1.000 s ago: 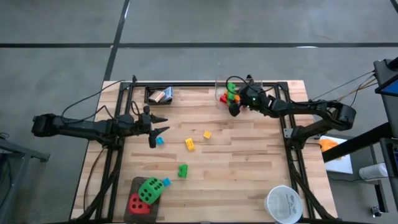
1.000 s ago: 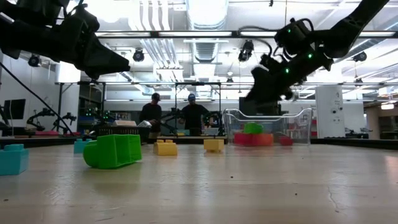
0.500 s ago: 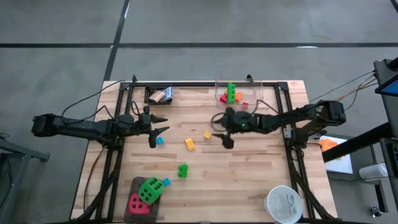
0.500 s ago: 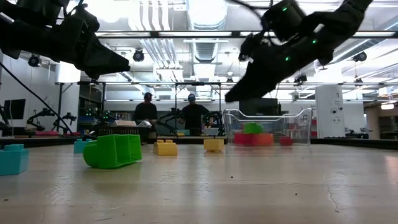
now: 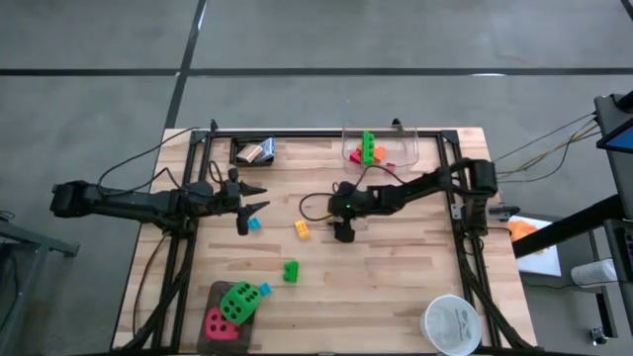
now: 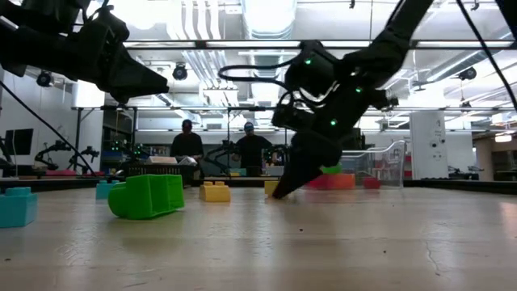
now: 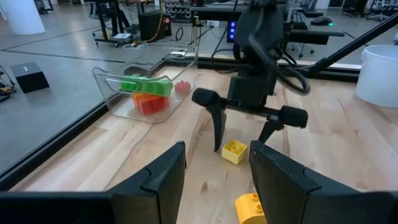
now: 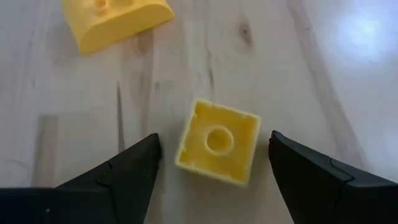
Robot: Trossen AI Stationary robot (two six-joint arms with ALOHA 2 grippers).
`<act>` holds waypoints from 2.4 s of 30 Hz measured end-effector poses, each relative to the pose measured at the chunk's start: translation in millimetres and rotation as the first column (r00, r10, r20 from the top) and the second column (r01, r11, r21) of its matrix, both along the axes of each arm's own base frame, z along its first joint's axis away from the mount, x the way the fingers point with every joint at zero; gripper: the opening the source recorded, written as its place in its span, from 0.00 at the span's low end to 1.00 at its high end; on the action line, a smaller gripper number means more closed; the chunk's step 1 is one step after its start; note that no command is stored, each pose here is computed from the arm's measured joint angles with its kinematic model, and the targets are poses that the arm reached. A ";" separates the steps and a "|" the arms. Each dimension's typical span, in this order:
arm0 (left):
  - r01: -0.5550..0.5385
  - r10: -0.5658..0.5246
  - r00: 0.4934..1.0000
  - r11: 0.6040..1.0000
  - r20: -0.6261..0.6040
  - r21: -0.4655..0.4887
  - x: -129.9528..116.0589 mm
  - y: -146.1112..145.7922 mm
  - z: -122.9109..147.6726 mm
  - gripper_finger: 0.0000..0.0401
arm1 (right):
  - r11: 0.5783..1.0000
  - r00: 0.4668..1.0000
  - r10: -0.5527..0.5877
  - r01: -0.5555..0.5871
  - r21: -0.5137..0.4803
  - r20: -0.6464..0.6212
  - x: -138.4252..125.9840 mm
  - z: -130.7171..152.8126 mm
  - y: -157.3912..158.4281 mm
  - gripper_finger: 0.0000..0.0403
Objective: Pick & Place Toys
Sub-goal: Put the right yellow game piece into the transparent bin
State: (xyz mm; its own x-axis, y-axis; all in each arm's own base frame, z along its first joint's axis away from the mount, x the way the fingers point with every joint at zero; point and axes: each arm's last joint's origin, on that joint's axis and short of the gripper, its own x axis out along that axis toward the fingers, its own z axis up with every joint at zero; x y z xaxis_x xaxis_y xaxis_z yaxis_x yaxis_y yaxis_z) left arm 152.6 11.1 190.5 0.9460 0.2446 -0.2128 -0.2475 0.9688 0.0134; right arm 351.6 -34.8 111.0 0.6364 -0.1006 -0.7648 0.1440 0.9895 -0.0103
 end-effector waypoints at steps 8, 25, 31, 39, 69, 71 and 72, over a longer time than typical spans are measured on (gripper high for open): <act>0.000 0.000 1.000 1.000 -0.003 0.000 -0.1 0.0 -0.3 0.44 | 0.999 0.998 -0.039 0.038 -0.039 -0.039 13.2 -7.3 4.0 0.70; -0.001 0.001 1.000 1.000 -0.005 -0.007 -0.4 0.0 -1.6 0.44 | 0.991 0.993 0.090 -0.082 -0.104 0.077 12.6 28.4 42.2 0.32; -0.002 0.002 1.000 1.000 -0.006 -0.007 -0.4 0.0 -1.7 0.44 | 0.973 0.922 0.226 -0.199 -0.115 0.314 13.5 54.6 58.2 0.32; -0.002 0.002 1.000 1.000 -0.005 -0.010 -0.4 0.0 -1.8 0.44 | 0.920 0.658 0.368 -0.359 -0.157 0.657 -9.1 52.9 61.2 0.32; -0.002 0.002 1.000 1.000 0.003 -0.009 -0.2 0.0 -1.1 0.44 | 0.745 0.676 -0.554 0.663 -0.072 0.486 -137.2 72.7 -102.1 0.35; -0.002 0.002 1.000 1.000 0.003 -0.009 -0.2 -0.1 -1.1 0.44 | 0.746 0.680 -0.557 0.662 -0.072 0.478 -136.4 70.3 -102.3 0.46; -0.002 0.002 1.000 1.000 0.003 -0.009 -0.3 -0.1 -1.1 0.44 | 0.746 0.682 -0.558 0.661 -0.073 0.473 -135.9 69.1 -102.4 0.53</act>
State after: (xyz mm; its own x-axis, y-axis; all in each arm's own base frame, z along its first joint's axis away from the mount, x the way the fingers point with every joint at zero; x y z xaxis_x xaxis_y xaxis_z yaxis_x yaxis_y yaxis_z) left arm 152.4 11.0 189.4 0.9461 0.2443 -0.2127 -0.2493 0.9684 0.0037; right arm 215.6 -137.3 180.1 0.6065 -0.7075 -0.3627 0.7559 0.6546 -0.0128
